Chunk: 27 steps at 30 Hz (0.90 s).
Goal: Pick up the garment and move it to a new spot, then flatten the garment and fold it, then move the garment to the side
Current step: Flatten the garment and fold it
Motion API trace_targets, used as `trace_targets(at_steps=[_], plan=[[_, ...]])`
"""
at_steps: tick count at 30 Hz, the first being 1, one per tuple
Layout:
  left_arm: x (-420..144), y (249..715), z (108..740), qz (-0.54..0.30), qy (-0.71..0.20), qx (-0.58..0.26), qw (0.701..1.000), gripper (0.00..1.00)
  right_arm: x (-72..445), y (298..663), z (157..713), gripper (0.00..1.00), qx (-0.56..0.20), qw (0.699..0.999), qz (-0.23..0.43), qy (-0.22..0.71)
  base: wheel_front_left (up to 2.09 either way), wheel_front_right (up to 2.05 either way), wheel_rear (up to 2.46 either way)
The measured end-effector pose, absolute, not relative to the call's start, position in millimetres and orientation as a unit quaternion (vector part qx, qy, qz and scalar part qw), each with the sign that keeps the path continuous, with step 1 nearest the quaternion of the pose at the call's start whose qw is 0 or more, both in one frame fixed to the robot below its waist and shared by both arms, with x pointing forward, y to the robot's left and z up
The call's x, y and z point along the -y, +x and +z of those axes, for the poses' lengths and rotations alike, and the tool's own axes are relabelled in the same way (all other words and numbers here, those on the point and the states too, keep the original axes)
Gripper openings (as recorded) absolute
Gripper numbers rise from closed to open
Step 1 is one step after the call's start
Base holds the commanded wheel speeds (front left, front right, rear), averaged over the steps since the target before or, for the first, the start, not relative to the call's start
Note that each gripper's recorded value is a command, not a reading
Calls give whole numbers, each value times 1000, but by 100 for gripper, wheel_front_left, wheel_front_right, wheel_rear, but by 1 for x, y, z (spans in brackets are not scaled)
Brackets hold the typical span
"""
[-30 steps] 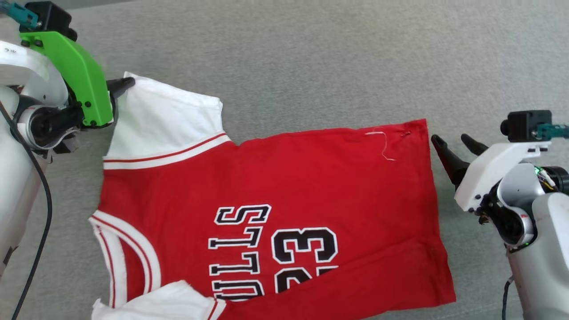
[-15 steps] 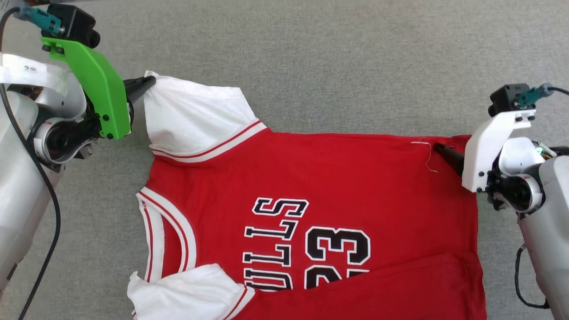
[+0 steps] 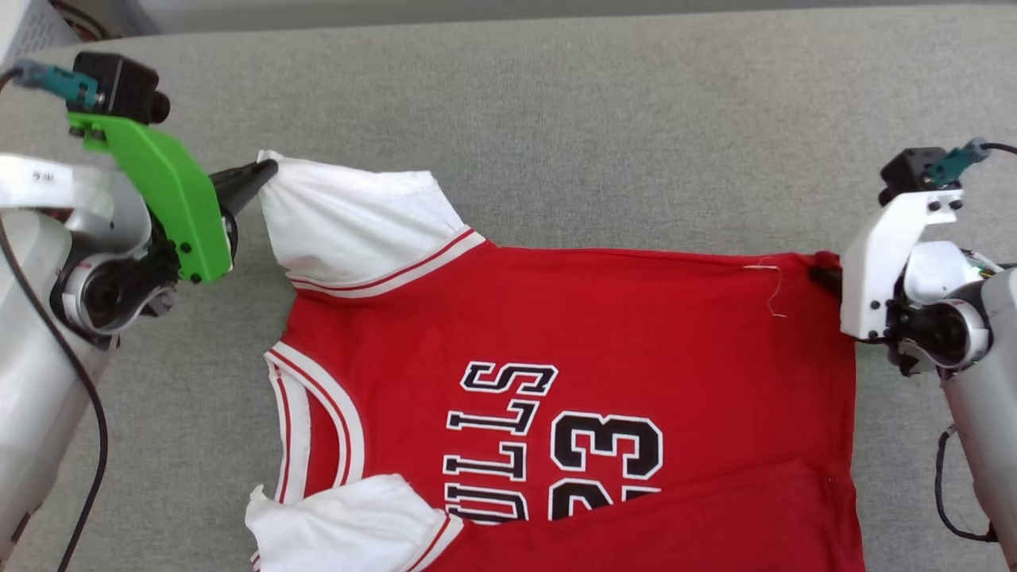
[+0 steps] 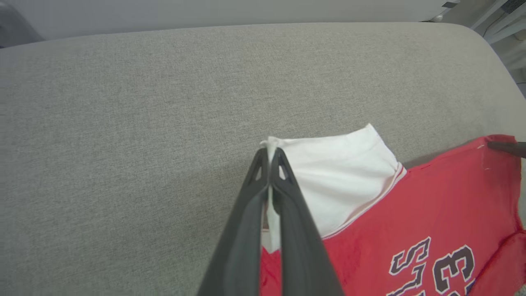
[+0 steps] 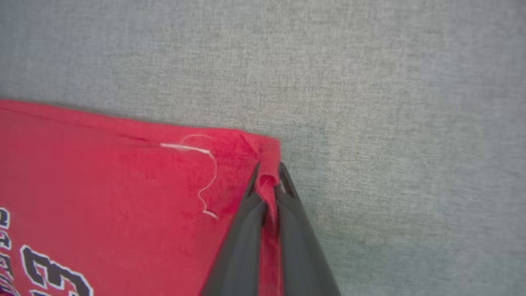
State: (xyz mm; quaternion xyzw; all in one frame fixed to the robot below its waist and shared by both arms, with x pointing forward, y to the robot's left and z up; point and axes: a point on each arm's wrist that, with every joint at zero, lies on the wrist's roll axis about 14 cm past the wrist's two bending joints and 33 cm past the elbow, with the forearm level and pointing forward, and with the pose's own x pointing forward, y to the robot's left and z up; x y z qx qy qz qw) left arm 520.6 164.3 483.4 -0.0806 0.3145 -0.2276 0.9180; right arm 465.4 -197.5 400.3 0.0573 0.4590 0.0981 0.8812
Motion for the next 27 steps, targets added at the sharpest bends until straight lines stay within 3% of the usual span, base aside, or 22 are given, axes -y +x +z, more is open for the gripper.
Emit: trace_targets(at_steps=[4, 10, 16, 27], plan=[[-176, 506, 500, -211, -114, -273, 932, 0, 200, 465, 429, 0, -405, 907, 100, 47, 0, 0, 0], [-194, 453, 492, -176, -136, -257, 941, 0, 201, 435, 443, 0, -365, 925, 98, 48, 0, 0, 0], [-198, 364, 459, -123, -203, -279, 930, 0, 192, 385, 432, 0, -348, 931, 92, 69, 0, 0, 0], [-193, 282, 414, -62, -291, -331, 895, 0, 192, 329, 399, 0, -376, 919, 64, 100, 0, 0, 0]])
